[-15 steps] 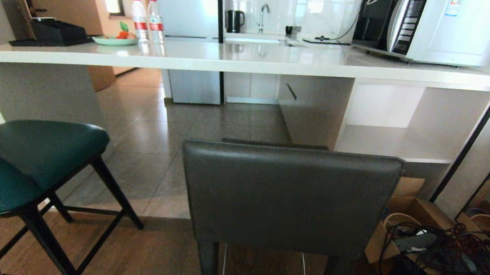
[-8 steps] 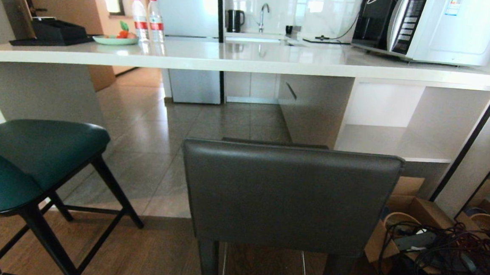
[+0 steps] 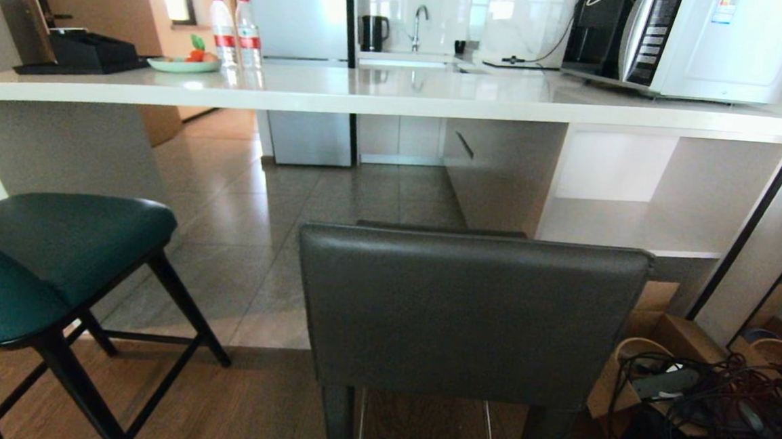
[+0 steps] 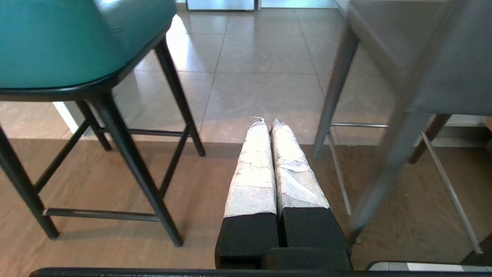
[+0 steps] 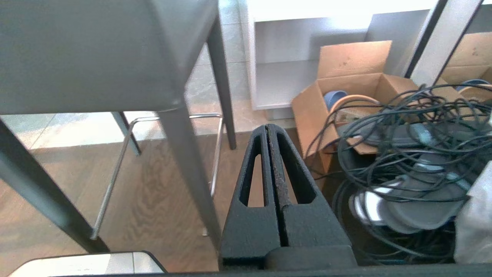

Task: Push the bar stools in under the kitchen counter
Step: Push the blue chair back under the dining table

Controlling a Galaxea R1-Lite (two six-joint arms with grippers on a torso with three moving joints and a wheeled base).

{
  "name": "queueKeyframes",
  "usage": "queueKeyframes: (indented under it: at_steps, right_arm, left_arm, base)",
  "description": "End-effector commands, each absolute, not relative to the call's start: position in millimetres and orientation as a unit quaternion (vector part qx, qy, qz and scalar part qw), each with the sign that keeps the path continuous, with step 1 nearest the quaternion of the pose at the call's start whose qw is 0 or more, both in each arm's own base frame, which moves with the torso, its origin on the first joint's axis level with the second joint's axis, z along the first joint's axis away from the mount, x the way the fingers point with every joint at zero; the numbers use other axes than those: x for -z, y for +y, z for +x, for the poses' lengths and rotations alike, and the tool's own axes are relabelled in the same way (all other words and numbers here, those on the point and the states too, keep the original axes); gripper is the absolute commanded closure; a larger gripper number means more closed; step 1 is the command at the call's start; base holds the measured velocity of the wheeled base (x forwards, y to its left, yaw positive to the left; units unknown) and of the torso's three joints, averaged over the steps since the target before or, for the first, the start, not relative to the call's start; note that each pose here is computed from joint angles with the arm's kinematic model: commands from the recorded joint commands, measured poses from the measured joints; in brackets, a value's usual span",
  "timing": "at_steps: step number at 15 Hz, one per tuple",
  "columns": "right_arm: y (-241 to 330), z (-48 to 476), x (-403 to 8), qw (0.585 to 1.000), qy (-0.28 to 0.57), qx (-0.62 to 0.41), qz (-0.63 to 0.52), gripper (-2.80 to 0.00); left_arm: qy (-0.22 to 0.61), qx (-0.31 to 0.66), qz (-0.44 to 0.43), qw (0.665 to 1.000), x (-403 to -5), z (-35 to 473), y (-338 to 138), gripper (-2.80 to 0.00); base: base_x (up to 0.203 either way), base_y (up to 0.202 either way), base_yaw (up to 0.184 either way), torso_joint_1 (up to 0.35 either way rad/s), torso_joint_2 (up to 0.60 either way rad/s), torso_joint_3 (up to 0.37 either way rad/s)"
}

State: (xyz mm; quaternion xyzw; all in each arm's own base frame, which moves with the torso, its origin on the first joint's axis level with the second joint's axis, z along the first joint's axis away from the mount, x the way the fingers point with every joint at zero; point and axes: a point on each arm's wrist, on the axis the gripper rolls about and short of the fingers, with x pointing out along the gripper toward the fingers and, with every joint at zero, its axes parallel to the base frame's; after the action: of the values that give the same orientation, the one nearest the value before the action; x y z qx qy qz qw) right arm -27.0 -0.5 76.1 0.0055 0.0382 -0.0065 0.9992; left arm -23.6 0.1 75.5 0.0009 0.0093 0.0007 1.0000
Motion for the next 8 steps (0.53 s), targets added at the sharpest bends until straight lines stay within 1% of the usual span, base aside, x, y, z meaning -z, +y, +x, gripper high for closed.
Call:
queueKeyframes:
  at_steps: [1,8]
  right_arm:
    - [-0.5,-26.9,-76.0,0.999,0.04,0.006,0.006,0.0]
    - [-0.5,-26.9,-76.1,0.999,0.039,0.006,0.006,0.0]
  left_arm:
    - [0.01,-0.001,0.001,1.0,-75.4,-23.5,0.1,0.0]
    - [0.011,-0.001,0.002,1.0,-75.6,-23.6,0.1,0.0]
  base:
    - [0.001,0.167,-0.001,0.009,0.0,0.0]
    - [0.0,0.198,-0.002,0.003,0.0,0.003]
